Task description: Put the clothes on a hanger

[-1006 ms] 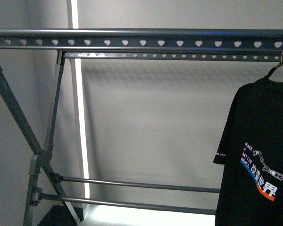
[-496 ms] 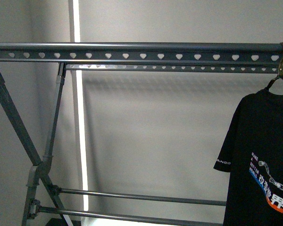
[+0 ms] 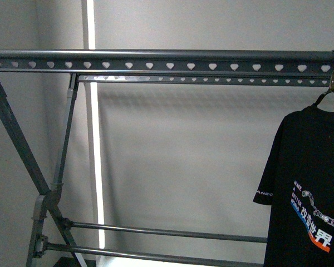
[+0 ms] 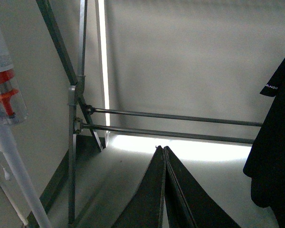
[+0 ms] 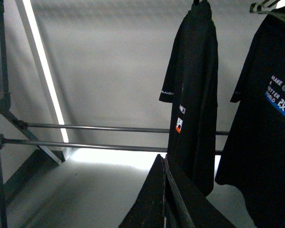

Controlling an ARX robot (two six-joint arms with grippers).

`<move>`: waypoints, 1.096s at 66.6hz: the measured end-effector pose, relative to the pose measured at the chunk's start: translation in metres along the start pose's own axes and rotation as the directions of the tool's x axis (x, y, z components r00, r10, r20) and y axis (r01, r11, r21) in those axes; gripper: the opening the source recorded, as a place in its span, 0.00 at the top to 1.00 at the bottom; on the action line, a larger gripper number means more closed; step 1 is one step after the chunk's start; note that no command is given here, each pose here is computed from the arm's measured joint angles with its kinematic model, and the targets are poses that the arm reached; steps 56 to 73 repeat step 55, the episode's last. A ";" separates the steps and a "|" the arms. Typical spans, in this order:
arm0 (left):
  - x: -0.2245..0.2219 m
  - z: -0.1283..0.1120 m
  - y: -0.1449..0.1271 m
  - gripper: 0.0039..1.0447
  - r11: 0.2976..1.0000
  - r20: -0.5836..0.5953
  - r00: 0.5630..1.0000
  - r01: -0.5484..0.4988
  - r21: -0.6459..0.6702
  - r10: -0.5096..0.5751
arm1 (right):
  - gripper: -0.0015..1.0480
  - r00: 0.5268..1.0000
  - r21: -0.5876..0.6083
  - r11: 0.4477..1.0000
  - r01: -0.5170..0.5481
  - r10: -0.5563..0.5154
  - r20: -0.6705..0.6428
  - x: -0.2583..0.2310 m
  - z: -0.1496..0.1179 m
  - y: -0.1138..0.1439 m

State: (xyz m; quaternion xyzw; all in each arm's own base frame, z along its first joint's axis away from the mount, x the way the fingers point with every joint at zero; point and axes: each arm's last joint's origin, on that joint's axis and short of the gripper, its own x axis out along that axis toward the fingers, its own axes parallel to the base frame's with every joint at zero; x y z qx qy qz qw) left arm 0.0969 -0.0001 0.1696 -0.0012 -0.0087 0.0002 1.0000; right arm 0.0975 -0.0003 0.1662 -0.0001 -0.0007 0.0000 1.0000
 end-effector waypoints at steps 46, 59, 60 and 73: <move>0.000 0.000 0.000 0.06 1.000 0.000 1.000 0.000 0.000 0.000 | 0.55 1.000 0.000 1.000 0.000 0.000 -0.002 0.000 -0.001 0.000; 0.000 0.000 0.000 0.06 1.000 0.000 1.000 0.000 0.000 0.000 | 0.31 1.000 0.000 1.000 0.000 0.000 -0.002 0.000 -0.001 0.000; 0.000 0.000 0.000 0.06 1.000 0.000 1.000 0.000 0.000 0.000 | 0.31 1.000 0.000 1.000 0.000 0.000 -0.002 0.000 -0.001 0.000; 0.000 0.000 0.000 0.06 1.000 0.000 1.000 0.000 0.000 0.000 | 0.31 1.000 0.000 1.000 0.000 0.000 -0.002 0.000 -0.001 0.000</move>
